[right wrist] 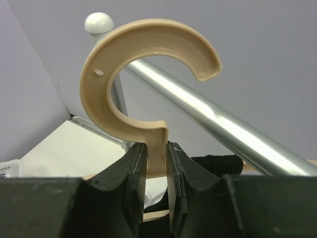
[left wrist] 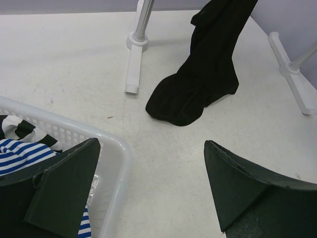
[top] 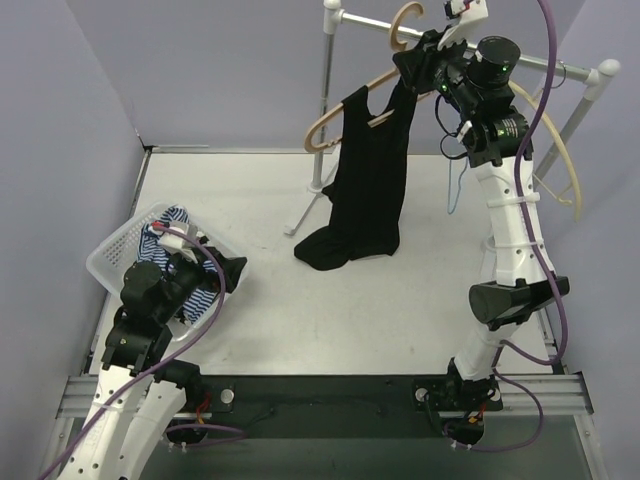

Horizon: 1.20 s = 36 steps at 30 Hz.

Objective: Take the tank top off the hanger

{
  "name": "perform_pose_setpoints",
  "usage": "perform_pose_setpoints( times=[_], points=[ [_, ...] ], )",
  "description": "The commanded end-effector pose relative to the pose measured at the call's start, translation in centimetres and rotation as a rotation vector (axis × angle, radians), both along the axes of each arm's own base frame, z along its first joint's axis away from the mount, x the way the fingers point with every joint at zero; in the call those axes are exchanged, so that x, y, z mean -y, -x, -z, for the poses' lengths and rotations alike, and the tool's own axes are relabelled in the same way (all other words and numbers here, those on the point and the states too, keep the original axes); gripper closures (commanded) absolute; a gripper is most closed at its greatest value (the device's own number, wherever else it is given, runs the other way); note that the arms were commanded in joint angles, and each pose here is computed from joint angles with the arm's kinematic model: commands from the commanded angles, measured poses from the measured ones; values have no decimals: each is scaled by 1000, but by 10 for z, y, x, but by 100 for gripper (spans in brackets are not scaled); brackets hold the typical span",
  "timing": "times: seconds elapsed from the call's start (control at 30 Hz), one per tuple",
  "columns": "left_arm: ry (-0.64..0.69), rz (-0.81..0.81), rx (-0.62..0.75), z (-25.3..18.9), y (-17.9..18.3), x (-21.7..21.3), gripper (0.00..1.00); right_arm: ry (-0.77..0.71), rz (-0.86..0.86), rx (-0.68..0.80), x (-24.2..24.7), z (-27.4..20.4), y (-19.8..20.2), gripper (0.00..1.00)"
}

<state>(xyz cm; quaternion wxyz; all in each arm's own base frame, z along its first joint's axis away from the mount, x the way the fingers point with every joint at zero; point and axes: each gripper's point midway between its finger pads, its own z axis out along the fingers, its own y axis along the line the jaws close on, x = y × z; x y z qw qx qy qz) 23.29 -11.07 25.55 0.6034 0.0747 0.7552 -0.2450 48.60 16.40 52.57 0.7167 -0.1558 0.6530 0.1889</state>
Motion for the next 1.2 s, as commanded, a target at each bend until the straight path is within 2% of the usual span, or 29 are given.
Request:
perform_pose_setpoints(
  times=[0.0,0.33,0.5,0.53,0.57,0.67,0.77,0.8,0.9,0.97,1.17],
  points=[
    [-17,-32,25,-10,-4,-6,3,-24,-66,181,-9,-64,51,100],
    [-7,9,41,-14,-2,1,3,6,-122,124,-33,-47,79,100],
    [52,128,130,-51,12,19,3,-15,-101,77,-40,-40,115,100],
    [62,152,153,-58,13,23,3,-2,-109,44,-46,-21,115,100],
    [76,194,204,-72,15,29,3,-19,-126,74,-48,-31,136,100],
    [88,261,245,-96,16,39,3,-52,-122,50,-57,-21,155,100],
    [93,349,261,-118,28,50,4,-55,-79,4,-62,-13,173,100],
    [94,368,263,-123,33,51,5,-59,-1,-17,-54,-8,169,100],
    [138,348,295,-156,48,46,6,-54,33,-50,-64,4,179,100],
    [203,320,320,-179,60,41,6,-48,115,-60,-58,9,174,100],
    [333,187,331,-206,77,19,6,-112,165,-77,-66,12,168,100]
  ],
)
